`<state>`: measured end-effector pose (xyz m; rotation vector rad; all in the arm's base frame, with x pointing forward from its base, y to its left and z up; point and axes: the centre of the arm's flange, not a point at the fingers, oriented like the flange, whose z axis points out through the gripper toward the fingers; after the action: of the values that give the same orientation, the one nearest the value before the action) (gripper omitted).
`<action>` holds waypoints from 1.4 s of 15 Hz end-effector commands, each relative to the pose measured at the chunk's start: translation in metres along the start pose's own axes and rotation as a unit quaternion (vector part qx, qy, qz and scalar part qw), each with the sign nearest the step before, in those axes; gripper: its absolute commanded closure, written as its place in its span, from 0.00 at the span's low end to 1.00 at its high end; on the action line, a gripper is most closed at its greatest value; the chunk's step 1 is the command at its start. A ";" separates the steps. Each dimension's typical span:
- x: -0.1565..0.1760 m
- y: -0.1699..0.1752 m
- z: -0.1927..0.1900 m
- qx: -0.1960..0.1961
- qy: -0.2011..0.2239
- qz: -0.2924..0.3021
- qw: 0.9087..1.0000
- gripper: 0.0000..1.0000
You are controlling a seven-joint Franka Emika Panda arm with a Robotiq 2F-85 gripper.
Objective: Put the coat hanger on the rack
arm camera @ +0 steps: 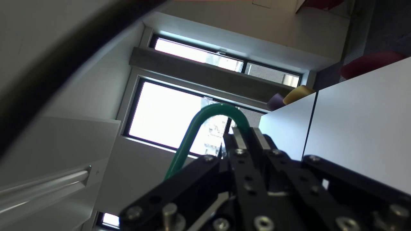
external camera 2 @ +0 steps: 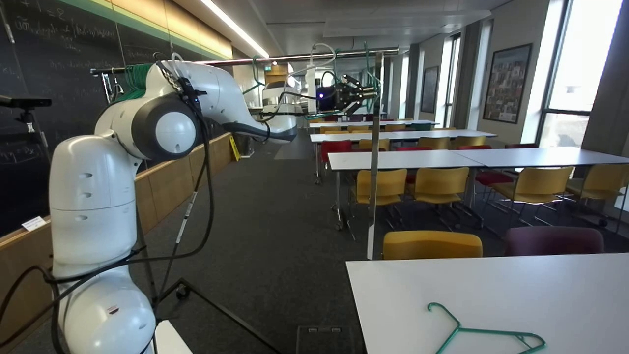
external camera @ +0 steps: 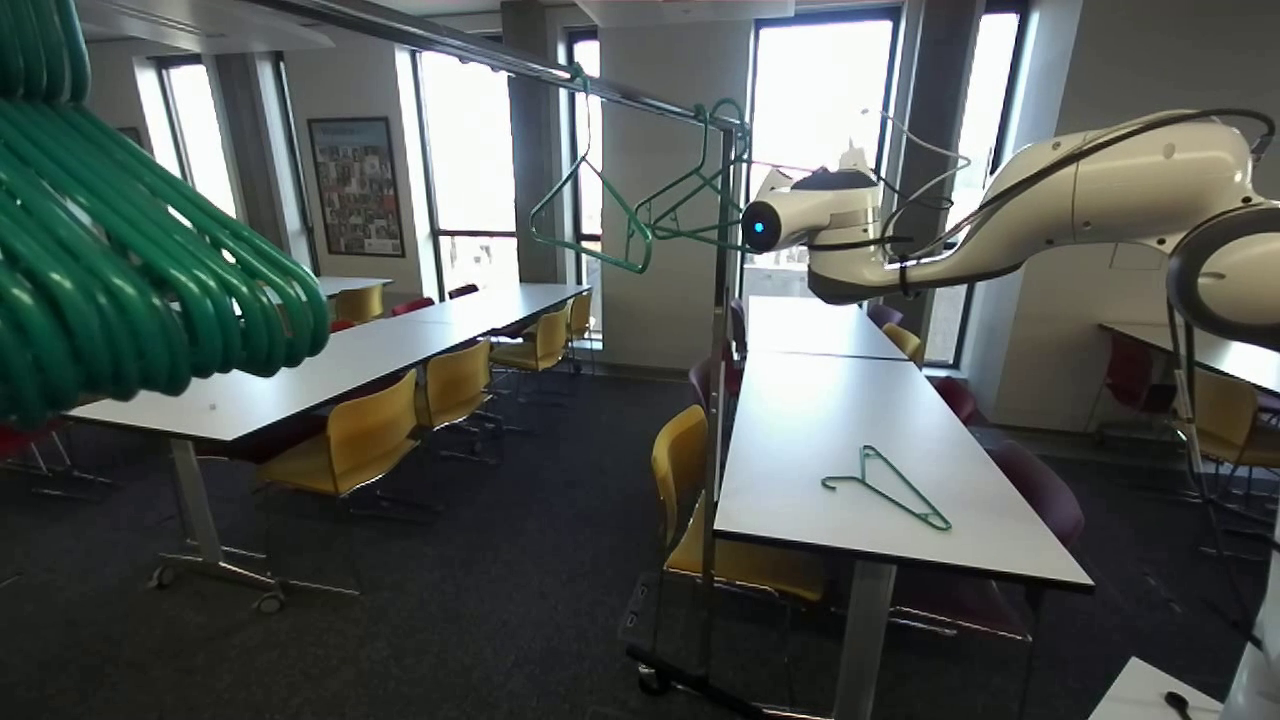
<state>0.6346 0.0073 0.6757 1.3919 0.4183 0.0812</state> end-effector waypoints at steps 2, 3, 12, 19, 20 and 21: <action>0.011 0.006 0.007 -0.012 0.003 -0.029 1.000 0.98; 0.012 0.004 0.007 -0.010 0.005 -0.028 1.000 0.98; -0.003 0.011 -0.032 0.102 0.049 0.089 0.990 0.27; -0.026 -0.006 -0.064 0.292 0.124 0.160 0.935 0.00; -0.026 -0.018 -0.067 0.322 0.130 0.163 0.923 0.00; -0.025 -0.033 -0.069 0.354 0.133 0.166 0.911 0.00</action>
<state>0.6066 0.0655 0.6733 2.0367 0.4326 0.4016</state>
